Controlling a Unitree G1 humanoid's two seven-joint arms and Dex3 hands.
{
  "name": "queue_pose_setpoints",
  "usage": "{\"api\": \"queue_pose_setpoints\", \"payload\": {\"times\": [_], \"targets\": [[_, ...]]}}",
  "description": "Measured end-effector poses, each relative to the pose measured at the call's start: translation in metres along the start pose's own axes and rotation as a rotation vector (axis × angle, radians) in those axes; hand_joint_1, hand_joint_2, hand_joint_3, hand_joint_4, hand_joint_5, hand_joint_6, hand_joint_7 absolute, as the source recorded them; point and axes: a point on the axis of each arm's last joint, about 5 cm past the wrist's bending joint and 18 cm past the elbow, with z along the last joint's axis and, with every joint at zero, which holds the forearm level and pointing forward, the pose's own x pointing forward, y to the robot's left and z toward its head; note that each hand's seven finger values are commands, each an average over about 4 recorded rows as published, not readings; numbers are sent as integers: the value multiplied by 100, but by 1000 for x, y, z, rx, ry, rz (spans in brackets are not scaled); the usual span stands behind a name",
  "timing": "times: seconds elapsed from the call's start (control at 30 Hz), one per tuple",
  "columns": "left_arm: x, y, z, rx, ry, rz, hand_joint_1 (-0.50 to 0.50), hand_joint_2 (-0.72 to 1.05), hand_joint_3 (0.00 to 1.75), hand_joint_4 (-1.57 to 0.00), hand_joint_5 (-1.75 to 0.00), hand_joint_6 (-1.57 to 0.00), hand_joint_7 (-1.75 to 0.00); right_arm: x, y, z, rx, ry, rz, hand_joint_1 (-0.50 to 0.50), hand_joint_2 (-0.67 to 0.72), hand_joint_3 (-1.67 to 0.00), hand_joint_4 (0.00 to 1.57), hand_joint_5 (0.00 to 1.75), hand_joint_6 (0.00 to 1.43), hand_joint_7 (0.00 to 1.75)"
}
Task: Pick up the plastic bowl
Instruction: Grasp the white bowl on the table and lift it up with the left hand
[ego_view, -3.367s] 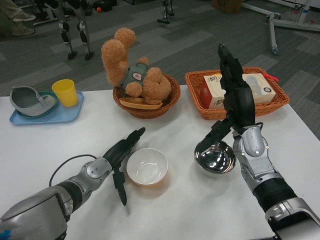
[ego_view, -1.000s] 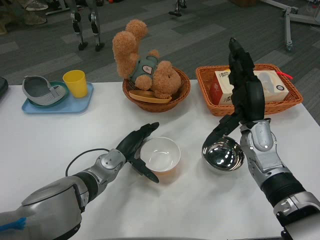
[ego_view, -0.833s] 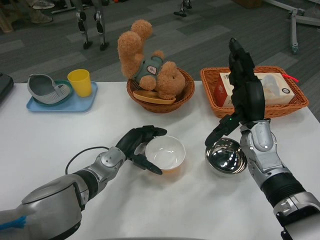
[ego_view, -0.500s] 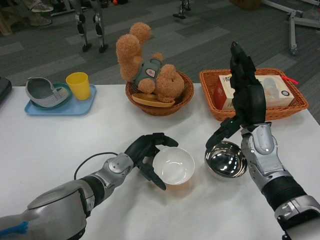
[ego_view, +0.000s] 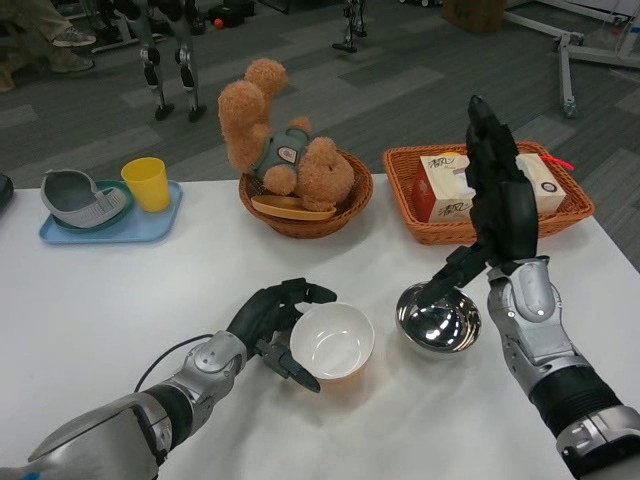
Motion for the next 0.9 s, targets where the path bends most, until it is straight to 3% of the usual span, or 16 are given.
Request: {"api": "queue_pose_setpoints", "payload": {"times": [0.23, 0.47, 0.6, 0.73, 0.9], "targets": [[-7, 23, 14, -49, -151, 35, -12, 78, 0, -135, -175, -98, -168, -1, 1, 1, 5, -4, 3, -46, 72, 0, 0, 0, 0, 7], [-19, 46, 35, -48, -300, 141, -8, 87, 0, -131, -175, -91, -168, -6, 1, -1, 8, 6, 0, -47, 72, 0, 0, 0, 0, 7], [-30, 60, 49, -22, -307, 209, -8, 87, 0, -131, -175, -89, -168, -7, 1, -1, 11, 6, -1, -46, 72, 0, 0, 0, 0, 7], [-44, 79, 74, 32, -290, 261, -8, 87, 0, -133, -175, -88, -168, -8, 1, -2, 10, 10, -3, -46, 72, 0, 0, 0, 0, 7], [-55, 91, 93, 56, -277, 281, -8, 87, 0, -135, -175, -86, -168, -9, 0, -3, 8, 17, -7, -46, 72, 0, 0, 0, 0, 7]]}}
